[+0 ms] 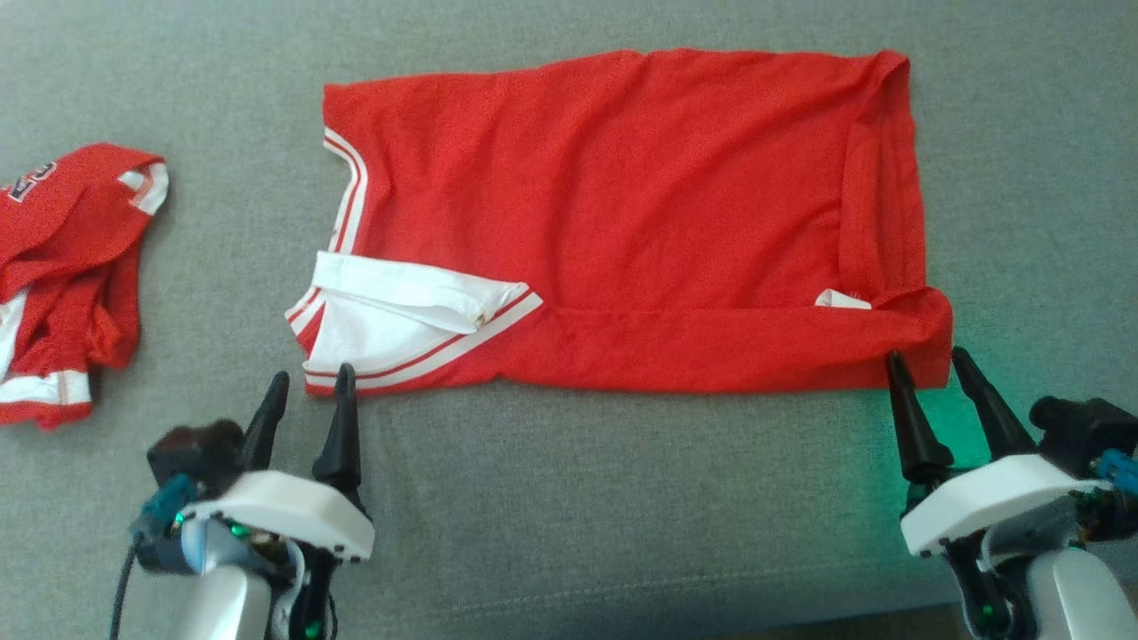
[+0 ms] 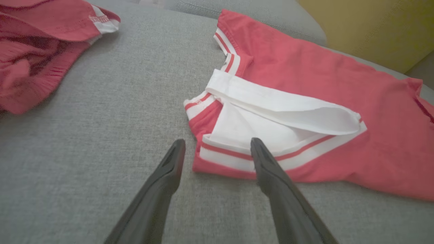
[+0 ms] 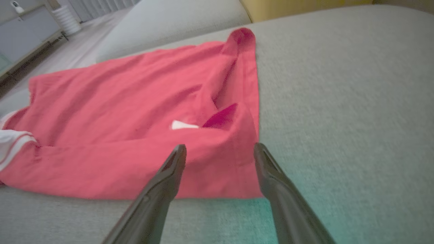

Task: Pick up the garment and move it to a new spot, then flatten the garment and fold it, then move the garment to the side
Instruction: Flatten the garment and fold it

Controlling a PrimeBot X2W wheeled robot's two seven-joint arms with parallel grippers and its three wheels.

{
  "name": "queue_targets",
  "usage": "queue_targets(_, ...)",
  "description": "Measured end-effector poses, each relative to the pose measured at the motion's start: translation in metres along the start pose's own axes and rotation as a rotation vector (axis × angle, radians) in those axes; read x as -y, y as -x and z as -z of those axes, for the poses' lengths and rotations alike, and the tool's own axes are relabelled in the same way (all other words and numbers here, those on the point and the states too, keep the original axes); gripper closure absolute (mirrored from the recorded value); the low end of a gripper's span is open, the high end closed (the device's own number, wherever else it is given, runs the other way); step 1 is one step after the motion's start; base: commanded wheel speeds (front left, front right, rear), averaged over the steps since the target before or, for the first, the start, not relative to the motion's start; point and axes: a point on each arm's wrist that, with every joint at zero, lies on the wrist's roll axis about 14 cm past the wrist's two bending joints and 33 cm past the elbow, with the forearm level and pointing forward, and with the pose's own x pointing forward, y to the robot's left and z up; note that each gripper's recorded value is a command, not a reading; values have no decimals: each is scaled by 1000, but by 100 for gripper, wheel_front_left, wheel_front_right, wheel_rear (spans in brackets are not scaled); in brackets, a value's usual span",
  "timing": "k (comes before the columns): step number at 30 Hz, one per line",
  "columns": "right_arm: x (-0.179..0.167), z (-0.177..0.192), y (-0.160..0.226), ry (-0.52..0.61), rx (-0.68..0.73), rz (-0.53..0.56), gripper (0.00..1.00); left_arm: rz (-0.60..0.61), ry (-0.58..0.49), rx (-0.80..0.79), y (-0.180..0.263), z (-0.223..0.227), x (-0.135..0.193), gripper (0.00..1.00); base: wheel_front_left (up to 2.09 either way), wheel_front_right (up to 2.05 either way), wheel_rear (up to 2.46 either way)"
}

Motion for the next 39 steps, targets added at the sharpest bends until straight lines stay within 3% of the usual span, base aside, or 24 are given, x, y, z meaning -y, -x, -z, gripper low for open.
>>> queue_targets(7,16,36,-5,-52,-152,47,0,16,67,-123,-16,25,-4,0,0,0,0)
queue_targets(13,14,37,-21,-68,-196,36,0,38,125,-188,-27,30,-3,0,0,0,0)
queue_targets(14,14,38,-22,-68,-208,35,0,45,137,-197,-28,30,-2,14,0,0,0)
queue_targets(16,15,40,-25,-83,-236,38,78,58,141,-206,-31,29,-2,100,0,0,0)
queue_targets(17,15,40,-26,-88,-239,38,100,59,143,-213,-31,30,-3,100,0,0,0)
queue_targets(30,2,7,-25,-107,-143,-9,100,36,138,-89,-9,-3,-5,100,0,0,0)
queue_targets(39,14,34,19,-126,-264,38,100,-29,135,-101,37,-9,-11,100,0,0,0)
